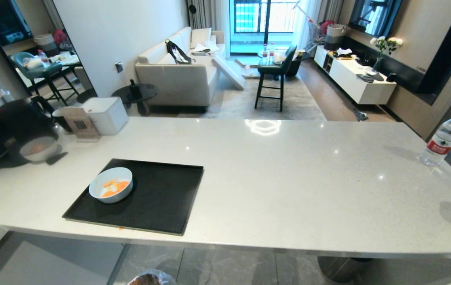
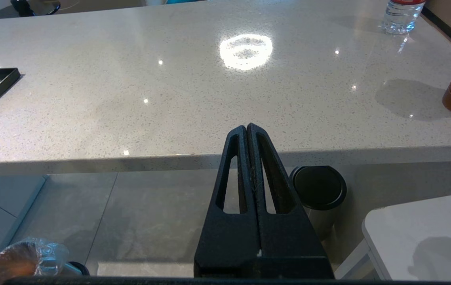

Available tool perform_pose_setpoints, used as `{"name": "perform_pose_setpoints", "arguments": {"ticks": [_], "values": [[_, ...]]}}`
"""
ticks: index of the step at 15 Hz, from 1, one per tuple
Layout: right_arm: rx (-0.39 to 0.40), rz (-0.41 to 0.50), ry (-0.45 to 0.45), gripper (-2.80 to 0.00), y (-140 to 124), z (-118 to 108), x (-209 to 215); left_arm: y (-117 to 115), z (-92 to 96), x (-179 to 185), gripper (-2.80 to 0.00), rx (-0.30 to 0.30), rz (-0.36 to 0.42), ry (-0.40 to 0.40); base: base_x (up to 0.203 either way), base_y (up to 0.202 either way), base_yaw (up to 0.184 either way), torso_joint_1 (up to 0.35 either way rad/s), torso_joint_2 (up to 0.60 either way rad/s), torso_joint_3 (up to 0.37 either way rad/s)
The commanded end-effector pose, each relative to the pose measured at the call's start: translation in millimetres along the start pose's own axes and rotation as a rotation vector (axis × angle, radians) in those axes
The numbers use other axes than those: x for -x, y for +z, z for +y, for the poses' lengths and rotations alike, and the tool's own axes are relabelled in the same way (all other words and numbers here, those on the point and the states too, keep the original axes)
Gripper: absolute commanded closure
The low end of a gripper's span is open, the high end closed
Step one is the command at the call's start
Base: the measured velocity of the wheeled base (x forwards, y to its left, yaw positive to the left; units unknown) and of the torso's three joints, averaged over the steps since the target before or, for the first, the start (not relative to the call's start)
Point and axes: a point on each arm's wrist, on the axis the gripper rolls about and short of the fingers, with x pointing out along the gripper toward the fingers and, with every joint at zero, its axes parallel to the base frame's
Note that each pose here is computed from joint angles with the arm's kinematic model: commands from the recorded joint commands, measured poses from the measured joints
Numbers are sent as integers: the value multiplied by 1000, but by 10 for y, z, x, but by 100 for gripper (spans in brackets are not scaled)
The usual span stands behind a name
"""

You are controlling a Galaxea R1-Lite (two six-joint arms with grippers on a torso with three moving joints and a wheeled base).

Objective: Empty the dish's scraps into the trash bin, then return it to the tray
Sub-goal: Pick up the bowl with leftover food

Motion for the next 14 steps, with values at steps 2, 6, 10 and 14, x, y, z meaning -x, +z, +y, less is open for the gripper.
{"name": "perform_pose_setpoints", "arguments": {"ticks": [2, 6, 10, 14], "values": [[-1, -1, 0, 0, 1, 0, 0, 1, 0, 0, 0, 1, -1, 1, 0, 0, 0, 0, 0, 0], [-1, -2, 0, 0, 4, 0, 1, 1, 0, 0, 0, 1, -1, 1, 0, 0, 0, 0, 0, 0], [-1, -2, 0, 0, 2, 0, 1, 1, 0, 0, 0, 1, -1, 1, 0, 0, 0, 0, 0, 0], [-1, -2, 0, 0, 3, 0, 1, 1, 0, 0, 0, 1, -1, 1, 0, 0, 0, 0, 0, 0]]}}
